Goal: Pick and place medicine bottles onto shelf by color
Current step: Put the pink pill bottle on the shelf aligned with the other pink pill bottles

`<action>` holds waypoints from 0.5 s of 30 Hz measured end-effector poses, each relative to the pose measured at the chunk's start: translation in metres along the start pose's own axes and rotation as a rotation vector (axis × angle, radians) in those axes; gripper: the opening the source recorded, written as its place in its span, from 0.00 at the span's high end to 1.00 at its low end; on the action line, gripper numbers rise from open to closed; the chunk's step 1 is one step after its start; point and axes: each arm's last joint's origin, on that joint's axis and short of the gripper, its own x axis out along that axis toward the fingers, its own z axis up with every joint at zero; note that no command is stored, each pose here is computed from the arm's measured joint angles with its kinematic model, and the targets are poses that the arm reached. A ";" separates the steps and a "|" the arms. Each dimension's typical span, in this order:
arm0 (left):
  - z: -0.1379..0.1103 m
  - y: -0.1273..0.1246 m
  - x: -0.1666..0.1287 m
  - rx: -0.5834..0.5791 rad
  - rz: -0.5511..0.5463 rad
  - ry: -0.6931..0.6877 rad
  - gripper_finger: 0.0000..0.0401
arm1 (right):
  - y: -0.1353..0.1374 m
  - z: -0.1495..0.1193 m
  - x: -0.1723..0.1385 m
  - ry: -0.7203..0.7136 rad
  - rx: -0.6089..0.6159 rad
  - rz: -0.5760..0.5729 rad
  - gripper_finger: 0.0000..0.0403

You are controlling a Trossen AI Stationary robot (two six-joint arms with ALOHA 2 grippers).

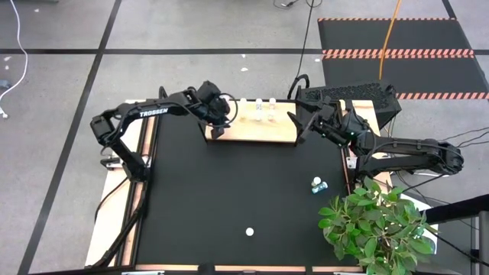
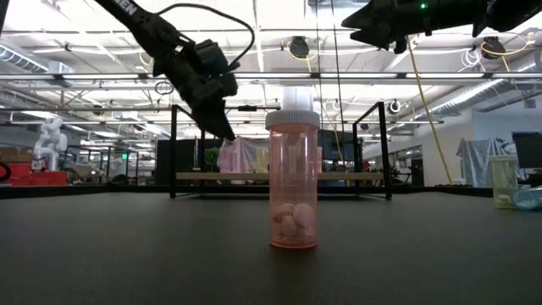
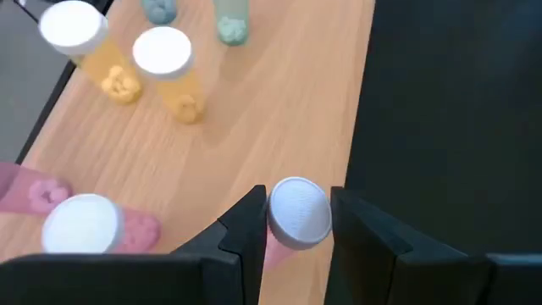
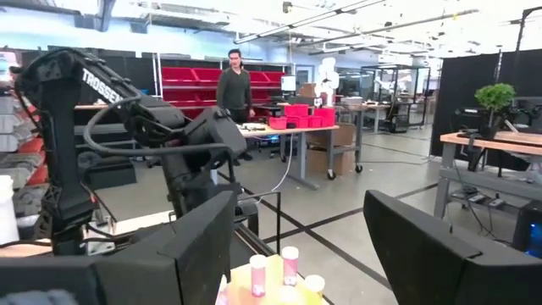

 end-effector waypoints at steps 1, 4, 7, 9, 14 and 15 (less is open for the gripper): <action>-0.002 0.001 0.001 0.002 0.004 -0.005 0.70 | 0.000 0.000 0.000 0.000 0.000 -0.001 0.36; -0.009 0.004 0.003 -0.005 0.010 -0.003 0.70 | -0.001 0.000 0.000 0.001 0.000 -0.024 0.36; -0.010 0.007 0.003 -0.006 0.019 -0.012 0.70 | -0.001 0.000 0.000 0.001 0.000 -0.027 0.36; -0.009 0.006 0.004 -0.002 0.018 -0.015 0.70 | -0.001 0.000 0.000 0.001 -0.001 -0.026 0.36; -0.009 0.006 0.004 0.006 0.019 -0.016 0.70 | -0.001 0.000 0.000 0.000 0.004 -0.026 0.36; -0.009 0.006 0.004 0.005 0.019 -0.016 0.70 | -0.001 0.000 0.000 0.000 0.004 -0.027 0.36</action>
